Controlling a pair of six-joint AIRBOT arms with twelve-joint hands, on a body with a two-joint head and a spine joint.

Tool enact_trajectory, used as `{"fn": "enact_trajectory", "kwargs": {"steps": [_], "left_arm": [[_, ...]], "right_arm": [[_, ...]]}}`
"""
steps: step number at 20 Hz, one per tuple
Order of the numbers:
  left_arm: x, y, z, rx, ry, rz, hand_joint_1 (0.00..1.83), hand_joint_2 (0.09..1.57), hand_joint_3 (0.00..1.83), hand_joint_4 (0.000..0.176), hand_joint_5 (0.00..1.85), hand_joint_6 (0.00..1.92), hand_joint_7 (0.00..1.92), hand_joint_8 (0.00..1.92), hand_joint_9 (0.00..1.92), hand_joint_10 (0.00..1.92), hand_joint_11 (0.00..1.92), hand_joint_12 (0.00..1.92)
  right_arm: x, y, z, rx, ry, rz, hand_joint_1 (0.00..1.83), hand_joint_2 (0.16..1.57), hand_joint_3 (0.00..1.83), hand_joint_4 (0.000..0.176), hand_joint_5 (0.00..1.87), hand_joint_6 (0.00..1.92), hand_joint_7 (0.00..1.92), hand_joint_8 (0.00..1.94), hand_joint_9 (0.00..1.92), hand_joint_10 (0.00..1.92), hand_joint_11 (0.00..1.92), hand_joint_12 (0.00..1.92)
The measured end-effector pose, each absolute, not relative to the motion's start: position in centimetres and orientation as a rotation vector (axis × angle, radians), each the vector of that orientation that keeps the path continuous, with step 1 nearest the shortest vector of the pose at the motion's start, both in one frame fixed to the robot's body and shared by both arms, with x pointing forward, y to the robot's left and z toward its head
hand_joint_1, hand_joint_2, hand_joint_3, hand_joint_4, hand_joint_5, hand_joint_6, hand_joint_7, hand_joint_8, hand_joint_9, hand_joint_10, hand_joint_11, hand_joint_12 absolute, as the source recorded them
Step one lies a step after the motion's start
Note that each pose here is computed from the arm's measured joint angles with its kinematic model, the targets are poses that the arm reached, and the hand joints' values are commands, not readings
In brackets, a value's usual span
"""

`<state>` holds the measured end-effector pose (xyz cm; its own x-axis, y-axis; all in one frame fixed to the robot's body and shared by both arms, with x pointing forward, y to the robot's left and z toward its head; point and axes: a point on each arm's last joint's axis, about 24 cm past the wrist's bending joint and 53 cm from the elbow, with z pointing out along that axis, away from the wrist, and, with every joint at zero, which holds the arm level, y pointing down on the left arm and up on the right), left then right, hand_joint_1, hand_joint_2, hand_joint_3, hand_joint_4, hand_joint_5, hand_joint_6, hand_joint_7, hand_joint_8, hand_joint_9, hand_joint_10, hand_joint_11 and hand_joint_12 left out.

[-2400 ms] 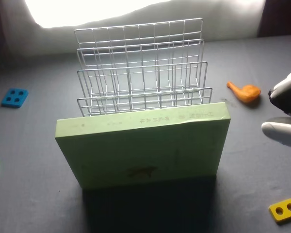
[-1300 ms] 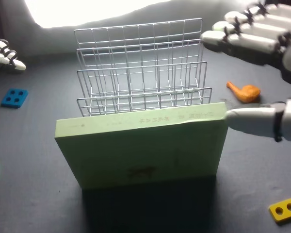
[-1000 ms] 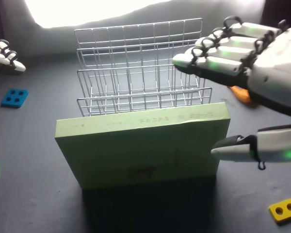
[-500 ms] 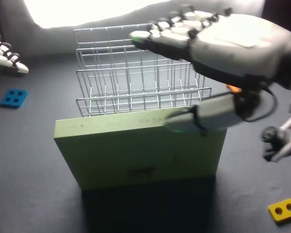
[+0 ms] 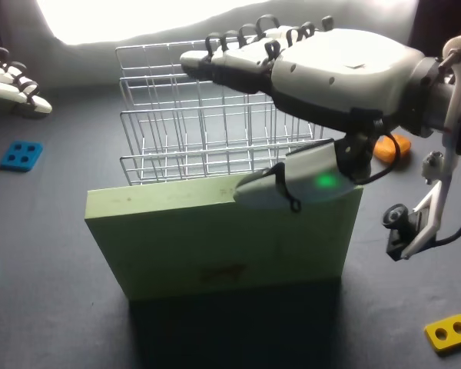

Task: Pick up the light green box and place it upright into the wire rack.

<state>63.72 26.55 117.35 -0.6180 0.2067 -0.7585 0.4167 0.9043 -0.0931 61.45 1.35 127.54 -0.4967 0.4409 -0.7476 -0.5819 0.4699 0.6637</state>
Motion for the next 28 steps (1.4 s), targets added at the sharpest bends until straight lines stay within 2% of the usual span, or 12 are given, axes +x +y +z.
{"fn": "enact_trajectory", "kwargs": {"steps": [2,4,6,9,15,16,17,21,28], "left_arm": [[63.7,26.6,117.3,0.444,2.251,-0.329,0.30,1.42,0.01,0.003,0.05,0.00,0.04,0.00,0.04,0.00,0.00,0.33],[63.7,26.6,117.3,0.444,2.252,-0.329,0.34,1.41,0.00,0.002,0.06,0.00,0.05,0.00,0.05,0.01,0.00,0.37],[63.7,26.6,117.3,0.444,2.252,-0.329,0.37,1.41,0.00,0.000,0.07,0.00,0.07,0.00,0.06,0.00,0.00,0.30],[63.7,26.6,117.3,0.444,2.252,-0.330,0.35,1.42,0.00,0.000,0.06,0.00,0.07,0.00,0.05,0.00,0.00,0.27],[63.7,26.6,117.3,0.445,2.253,-0.329,0.36,1.41,0.00,0.000,0.07,0.00,0.08,0.00,0.08,0.01,0.00,0.32],[63.7,26.6,117.3,0.445,2.252,-0.330,0.39,1.41,0.00,0.000,0.05,0.00,0.06,0.00,0.06,0.00,0.00,0.29],[63.7,26.6,117.3,0.444,2.252,-0.330,0.38,1.42,0.00,0.000,0.05,0.00,0.07,0.01,0.07,0.01,0.00,0.29],[63.7,26.6,117.3,0.445,2.253,-0.329,0.37,1.42,0.00,0.000,0.07,0.01,0.08,0.00,0.06,0.00,0.00,0.29],[63.7,26.6,117.3,0.445,2.253,-0.329,0.40,1.41,0.00,0.000,0.08,0.00,0.07,0.00,0.06,0.00,0.00,0.26]], "right_arm": [[61.3,1.5,128.5,-0.148,1.682,1.242,0.73,1.01,0.00,0.000,0.06,0.00,0.16,0.00,0.12,0.00,0.00,0.42],[61.5,1.4,129.9,-0.129,1.670,1.268,0.83,1.02,0.00,0.000,0.07,0.01,0.17,0.00,0.12,0.00,0.00,0.41],[61.5,1.6,130.0,-0.120,1.680,1.282,0.80,1.03,0.01,0.000,0.06,0.00,0.14,0.00,0.10,0.00,0.00,0.36],[61.6,2.4,128.5,-0.127,1.740,1.286,0.83,1.02,0.00,0.000,0.06,0.00,0.14,0.00,0.10,0.00,0.00,0.29],[63.2,2.9,127.3,-0.075,1.796,1.302,0.80,1.00,0.00,0.000,0.06,0.00,0.15,0.00,0.11,0.00,0.00,0.35],[63.1,3.3,127.0,-0.068,1.811,1.315,0.83,1.02,0.00,0.000,0.02,0.00,0.11,0.00,0.08,0.00,0.00,0.22],[62.8,3.6,126.4,-0.057,1.839,1.331,0.82,1.01,0.00,0.000,0.03,0.00,0.12,0.00,0.09,0.00,0.00,0.20],[61.8,4.4,123.9,-0.075,1.927,1.333,0.81,1.02,0.00,0.000,0.02,0.01,0.11,0.00,0.08,0.00,0.00,0.24],[61.3,4.5,122.2,-0.077,1.980,1.325,0.83,1.01,0.00,0.000,0.02,0.00,0.12,0.00,0.09,0.00,0.00,0.26]]}}
